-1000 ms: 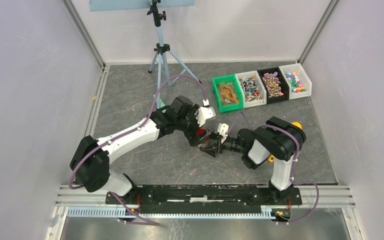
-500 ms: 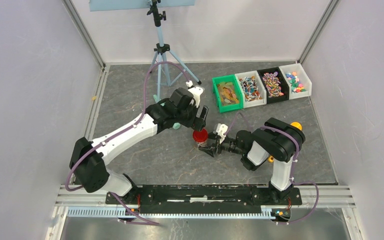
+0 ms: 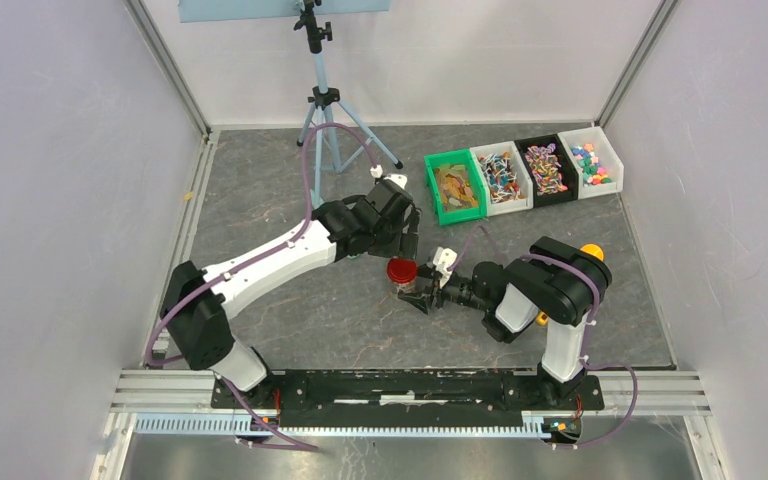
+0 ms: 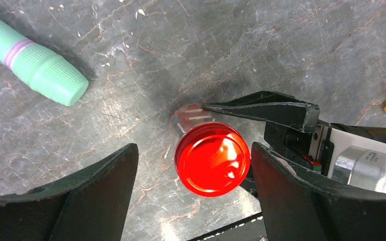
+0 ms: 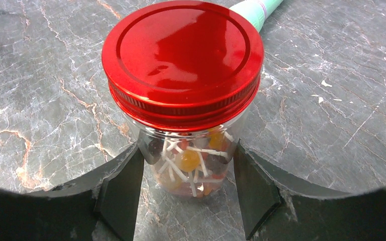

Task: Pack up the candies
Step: Screw the bottle lid onto the packing bottle.

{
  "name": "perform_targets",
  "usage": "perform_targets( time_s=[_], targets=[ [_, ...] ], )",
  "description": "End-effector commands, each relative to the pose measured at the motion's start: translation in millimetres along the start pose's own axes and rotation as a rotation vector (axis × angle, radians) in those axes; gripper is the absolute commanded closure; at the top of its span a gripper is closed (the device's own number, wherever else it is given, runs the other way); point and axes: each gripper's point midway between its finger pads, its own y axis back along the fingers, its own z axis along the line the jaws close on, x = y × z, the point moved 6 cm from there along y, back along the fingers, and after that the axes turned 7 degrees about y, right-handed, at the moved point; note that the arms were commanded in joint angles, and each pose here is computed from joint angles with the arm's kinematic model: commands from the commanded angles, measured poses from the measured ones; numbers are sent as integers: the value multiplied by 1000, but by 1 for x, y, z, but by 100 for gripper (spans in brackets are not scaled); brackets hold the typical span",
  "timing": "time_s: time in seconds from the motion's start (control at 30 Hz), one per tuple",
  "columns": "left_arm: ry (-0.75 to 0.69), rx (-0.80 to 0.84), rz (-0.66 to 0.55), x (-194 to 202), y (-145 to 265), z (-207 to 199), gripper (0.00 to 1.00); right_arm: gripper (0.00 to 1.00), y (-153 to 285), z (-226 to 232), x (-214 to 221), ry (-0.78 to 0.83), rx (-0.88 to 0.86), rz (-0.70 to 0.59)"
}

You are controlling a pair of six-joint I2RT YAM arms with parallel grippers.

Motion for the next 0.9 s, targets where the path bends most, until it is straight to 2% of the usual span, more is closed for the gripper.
perform_targets(
  time_s=[0.0,0.3,0.47,0.63,0.7,0.77,0.87],
  targets=[
    [79,-18,-1,-2,-4,-13,12,48,7,-17,-68,225,123,-340],
    [71,-35,32,12,-18,-21,12,48,6,-18,-69,227,124,-344],
    [65,-21,39,16,-19,-24,23,48,7,-18,-69,227,126,-344],
    [44,-11,70,27,-22,-21,28,49,7,-18,-69,227,125,-343],
    [27,0,81,32,-23,-20,34,49,7,-18,-69,226,130,-343],
    [-9,21,85,33,-25,-20,40,49,7,-18,-69,227,129,-342],
    [-118,51,115,34,-27,-21,41,49,8,-17,-68,227,127,-338]
  ],
)
